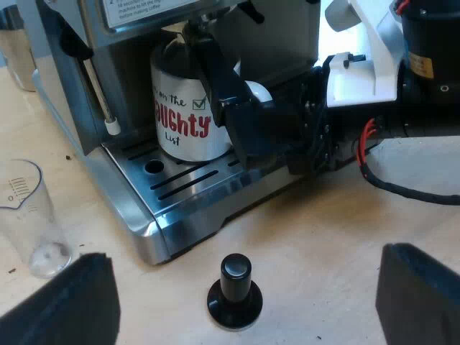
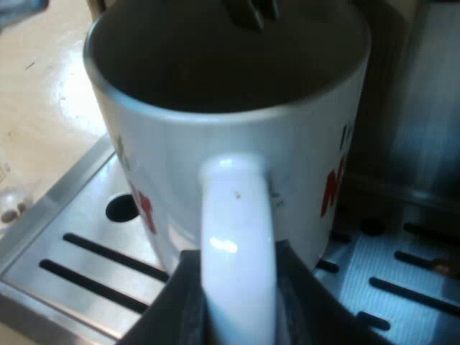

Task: Remove mug from coffee machine

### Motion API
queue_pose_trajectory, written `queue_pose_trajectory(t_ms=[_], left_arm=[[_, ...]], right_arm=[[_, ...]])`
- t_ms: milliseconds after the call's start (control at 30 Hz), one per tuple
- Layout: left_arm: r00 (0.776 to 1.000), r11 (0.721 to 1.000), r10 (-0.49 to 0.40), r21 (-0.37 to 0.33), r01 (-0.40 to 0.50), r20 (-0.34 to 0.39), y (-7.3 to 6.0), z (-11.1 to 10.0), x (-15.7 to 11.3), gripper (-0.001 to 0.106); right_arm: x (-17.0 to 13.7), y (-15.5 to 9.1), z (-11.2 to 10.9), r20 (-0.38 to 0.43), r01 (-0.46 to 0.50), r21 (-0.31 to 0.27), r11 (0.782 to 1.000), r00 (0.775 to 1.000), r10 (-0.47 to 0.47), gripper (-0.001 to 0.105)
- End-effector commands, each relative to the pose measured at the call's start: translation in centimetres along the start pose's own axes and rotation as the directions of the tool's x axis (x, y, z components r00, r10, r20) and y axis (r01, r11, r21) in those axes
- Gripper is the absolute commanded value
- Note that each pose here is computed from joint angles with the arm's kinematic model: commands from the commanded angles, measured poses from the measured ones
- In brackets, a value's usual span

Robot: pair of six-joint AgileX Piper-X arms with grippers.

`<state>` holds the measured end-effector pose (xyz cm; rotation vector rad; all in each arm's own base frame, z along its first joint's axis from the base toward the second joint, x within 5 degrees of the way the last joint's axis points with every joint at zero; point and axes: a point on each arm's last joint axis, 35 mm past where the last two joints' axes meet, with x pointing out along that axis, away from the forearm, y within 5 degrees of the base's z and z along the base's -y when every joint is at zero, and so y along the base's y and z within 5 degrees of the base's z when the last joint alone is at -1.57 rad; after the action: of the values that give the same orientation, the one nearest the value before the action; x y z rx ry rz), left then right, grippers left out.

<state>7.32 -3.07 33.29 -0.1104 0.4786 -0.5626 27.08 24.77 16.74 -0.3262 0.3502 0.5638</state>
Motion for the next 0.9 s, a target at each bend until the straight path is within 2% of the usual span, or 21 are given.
queue_pose_trajectory(t_ms=[33,167,267,367,400,533,900], left_arm=[[1.0,1.0,-0.01,0.01,0.01,0.009,-0.1,0.2,-0.1,0.087],[1.0,1.0,-0.01,0.01,0.01,0.009,-0.1,0.2,-0.1,0.087],[1.0,1.0,-0.01,0.01,0.01,0.009,-0.1,0.2,-0.1,0.087],[1.0,1.0,-0.01,0.01,0.01,0.009,-0.1,0.2,-0.1,0.087],[1.0,1.0,-0.01,0.01,0.01,0.009,-0.1,0.2,-0.1,0.087],[1.0,1.0,-0.01,0.01,0.01,0.009,-0.1,0.2,-0.1,0.087],[1.0,1.0,-0.01,0.01,0.01,0.009,-0.1,0.2,-0.1,0.087]], right_arm=[[-0.1,-0.1,0.5,0.018,0.011,-0.031,0.999,1.0,-0.01,0.0],[-0.5,-0.2,1.0,0.027,0.012,-0.032,0.999,1.0,-0.011,0.0],[-0.8,-0.4,1.3,0.019,0.011,-0.055,0.998,1.0,-0.01,0.0],[-1.7,-0.3,1.4,-0.036,-0.007,-0.073,0.997,0.999,0.004,0.0],[-2.0,-0.2,1.4,-0.053,-0.015,-0.095,0.995,0.999,0.01,0.0],[-3.0,0.3,1.8,-0.085,-0.038,-0.129,0.991,0.996,0.027,0.0],[-4.8,0.9,2.1,-0.132,-0.075,-0.15,0.986,0.99,0.055,0.0]])
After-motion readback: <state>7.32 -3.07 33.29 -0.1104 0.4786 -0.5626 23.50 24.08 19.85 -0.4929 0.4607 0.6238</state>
